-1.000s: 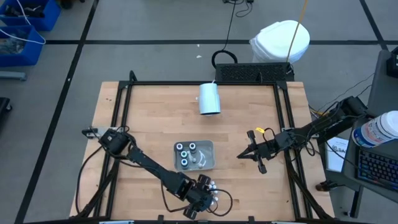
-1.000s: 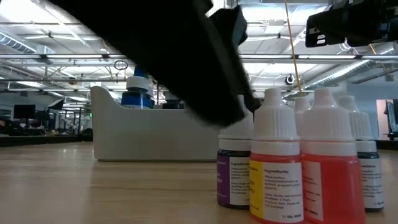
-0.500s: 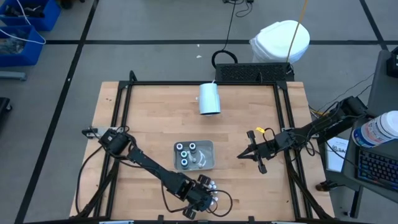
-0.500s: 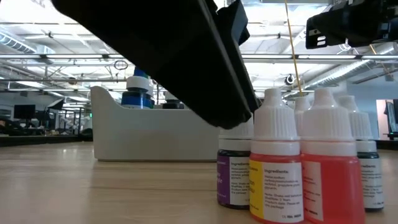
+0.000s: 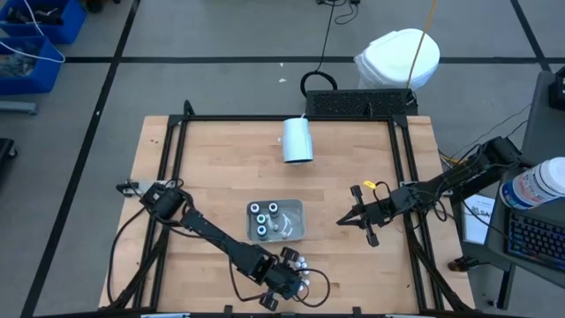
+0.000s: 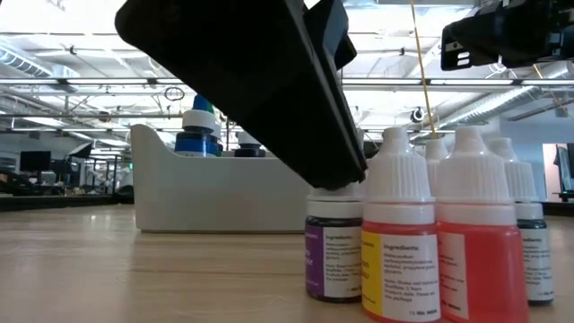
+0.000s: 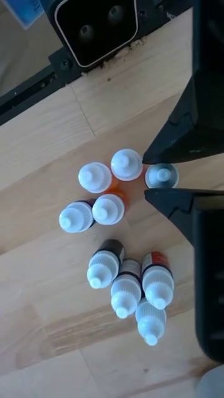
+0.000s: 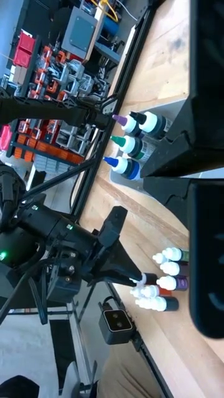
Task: Pick & Place food coloring
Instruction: Put the small purple food coloring bottle into the gray bin
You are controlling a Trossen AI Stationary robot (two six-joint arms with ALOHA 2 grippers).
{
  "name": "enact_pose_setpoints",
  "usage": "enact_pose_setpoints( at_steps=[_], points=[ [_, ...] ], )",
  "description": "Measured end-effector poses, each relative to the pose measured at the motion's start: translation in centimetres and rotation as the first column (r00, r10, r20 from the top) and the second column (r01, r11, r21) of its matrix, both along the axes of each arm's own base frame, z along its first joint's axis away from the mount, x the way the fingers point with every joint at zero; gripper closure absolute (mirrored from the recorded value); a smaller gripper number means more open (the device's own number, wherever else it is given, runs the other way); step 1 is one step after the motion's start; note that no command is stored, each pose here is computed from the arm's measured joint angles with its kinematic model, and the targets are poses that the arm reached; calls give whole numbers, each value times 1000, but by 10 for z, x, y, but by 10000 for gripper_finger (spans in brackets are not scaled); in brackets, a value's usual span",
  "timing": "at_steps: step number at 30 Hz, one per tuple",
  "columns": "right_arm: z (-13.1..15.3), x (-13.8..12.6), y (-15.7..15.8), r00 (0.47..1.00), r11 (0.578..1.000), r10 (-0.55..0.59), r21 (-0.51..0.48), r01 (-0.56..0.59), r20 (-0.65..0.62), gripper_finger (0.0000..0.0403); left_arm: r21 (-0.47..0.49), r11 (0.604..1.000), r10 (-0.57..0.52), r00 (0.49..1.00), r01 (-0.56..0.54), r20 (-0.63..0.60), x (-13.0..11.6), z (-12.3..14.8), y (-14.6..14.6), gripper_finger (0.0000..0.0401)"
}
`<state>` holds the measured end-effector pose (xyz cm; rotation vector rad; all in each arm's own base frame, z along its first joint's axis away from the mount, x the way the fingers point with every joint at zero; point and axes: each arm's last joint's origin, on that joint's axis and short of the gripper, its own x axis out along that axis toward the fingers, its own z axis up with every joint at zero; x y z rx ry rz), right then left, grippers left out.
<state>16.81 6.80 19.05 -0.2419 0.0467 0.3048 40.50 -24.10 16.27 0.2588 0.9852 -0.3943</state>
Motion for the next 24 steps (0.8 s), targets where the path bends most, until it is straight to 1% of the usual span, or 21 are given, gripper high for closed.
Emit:
enact_pose_setpoints(
  at_steps=[5, 7, 9, 12, 16, 18, 19, 21, 24],
  points=[
    [0, 0, 0, 1000, 1000, 0, 0, 0, 0, 403, 6, 1000, 0, 1000, 0, -5, -3, 7, 2, 340],
    [0, 0, 0, 1000, 1000, 0, 0, 0, 0, 403, 15, 1000, 8, 1000, -8, 2, -5, 20, 4, 337],
    [0, 0, 0, 1000, 1000, 0, 0, 0, 0, 403, 39, 999, 19, 1000, -20, 7, -9, 39, 5, 337],
    [0, 0, 0, 1000, 1000, 0, 2, 0, 2, 403, 127, 990, 56, 998, -56, 2, -18, 74, 7, 339],
    [1, 0, 0, 1000, 1000, 1, 5, -1, 7, 403, 255, 951, 166, 985, -173, 49, -32, 120, 18, 342],
    [1, 0, 0, 1000, 1000, 0, 16, 0, 4, 403, 288, 928, 219, 972, -234, 85, -36, 134, 27, 341],
    [1, 0, 0, 1000, 1000, -1, 23, 1, 2, 403, 292, 921, 238, 966, -258, 103, -37, 138, 31, 341],
    [1, 0, 0, 1000, 1000, 0, 30, 0, 2, 403, 298, 911, 266, 958, -285, 104, -37, 138, 39, 341],
    [1, 0, 0, 1000, 999, 1, 32, -2, 4, 403, 329, 896, 291, 954, -298, 72, -36, 123, 50, 341]
  ],
)
